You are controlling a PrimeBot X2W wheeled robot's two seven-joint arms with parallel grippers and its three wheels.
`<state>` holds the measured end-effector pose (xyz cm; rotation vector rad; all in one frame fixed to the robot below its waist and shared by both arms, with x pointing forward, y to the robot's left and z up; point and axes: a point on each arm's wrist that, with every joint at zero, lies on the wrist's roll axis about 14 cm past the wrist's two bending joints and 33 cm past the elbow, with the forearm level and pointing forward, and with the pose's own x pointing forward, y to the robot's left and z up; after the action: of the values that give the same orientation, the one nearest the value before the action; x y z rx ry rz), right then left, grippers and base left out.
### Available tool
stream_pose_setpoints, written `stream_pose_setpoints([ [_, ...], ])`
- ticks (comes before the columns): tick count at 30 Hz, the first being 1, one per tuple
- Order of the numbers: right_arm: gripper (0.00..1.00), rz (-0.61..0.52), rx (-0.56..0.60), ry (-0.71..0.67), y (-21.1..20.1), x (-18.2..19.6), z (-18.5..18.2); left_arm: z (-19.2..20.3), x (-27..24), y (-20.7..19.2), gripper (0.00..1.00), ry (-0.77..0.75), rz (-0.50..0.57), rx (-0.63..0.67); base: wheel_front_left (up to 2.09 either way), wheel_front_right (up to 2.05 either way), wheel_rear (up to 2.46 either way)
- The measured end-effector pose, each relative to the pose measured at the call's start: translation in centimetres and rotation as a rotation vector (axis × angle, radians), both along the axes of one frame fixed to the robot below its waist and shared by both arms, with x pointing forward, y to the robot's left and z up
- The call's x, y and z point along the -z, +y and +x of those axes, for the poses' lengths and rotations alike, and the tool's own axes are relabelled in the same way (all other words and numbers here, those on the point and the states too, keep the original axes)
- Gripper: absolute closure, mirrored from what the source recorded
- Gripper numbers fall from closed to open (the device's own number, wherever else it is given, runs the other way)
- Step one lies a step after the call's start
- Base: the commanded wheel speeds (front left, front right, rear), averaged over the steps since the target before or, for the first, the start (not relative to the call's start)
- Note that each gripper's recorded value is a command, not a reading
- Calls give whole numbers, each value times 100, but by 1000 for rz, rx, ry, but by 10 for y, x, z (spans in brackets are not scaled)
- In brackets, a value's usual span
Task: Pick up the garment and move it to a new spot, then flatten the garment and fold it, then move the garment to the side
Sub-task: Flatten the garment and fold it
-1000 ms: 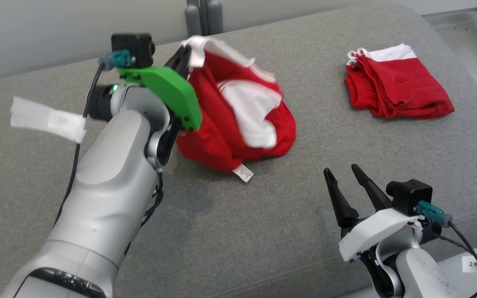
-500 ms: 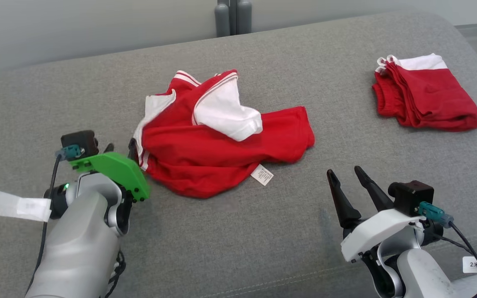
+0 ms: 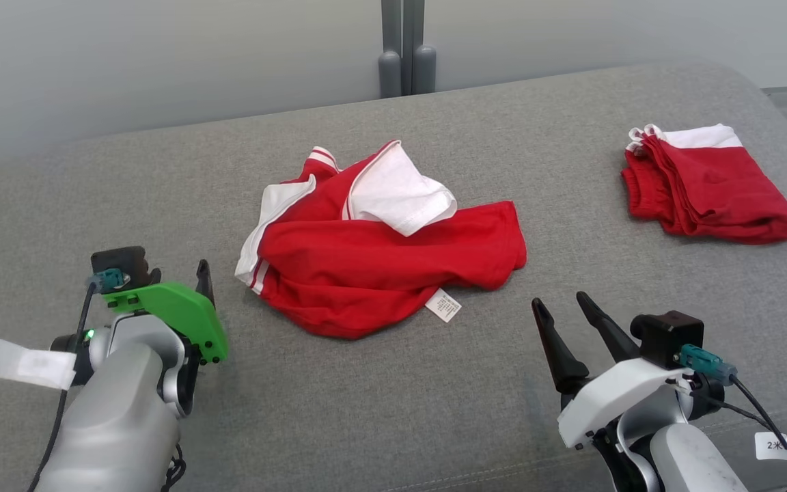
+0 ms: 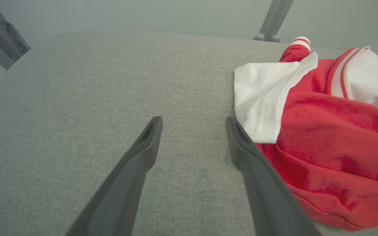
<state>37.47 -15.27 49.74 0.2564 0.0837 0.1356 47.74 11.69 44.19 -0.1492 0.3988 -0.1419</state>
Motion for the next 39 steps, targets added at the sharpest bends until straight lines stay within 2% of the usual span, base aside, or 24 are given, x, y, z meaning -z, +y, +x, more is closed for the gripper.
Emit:
stream_pose_setpoints([
  [6,0,-2,27,-4,-9,-2,-7,16,-21,-39,0,-19,90,154,0,0,0],
  [11,0,-5,62,7,-20,1,-13,32,-39,-76,0,-23,217,310,0,0,0],
  [19,0,-1,137,32,-43,9,-24,43,-25,-105,0,95,409,466,0,0,0],
  [25,0,-6,177,57,-55,17,-27,55,-8,-107,0,162,457,479,0,0,0],
  [36,0,-17,225,110,-70,36,-25,76,18,-121,0,201,442,496,0,0,0],
  [38,0,-16,224,113,-70,38,-23,77,19,-122,9,202,433,496,0,0,0],
  [39,0,-15,222,112,-69,38,-22,77,19,-122,18,202,429,494,0,0,0],
])
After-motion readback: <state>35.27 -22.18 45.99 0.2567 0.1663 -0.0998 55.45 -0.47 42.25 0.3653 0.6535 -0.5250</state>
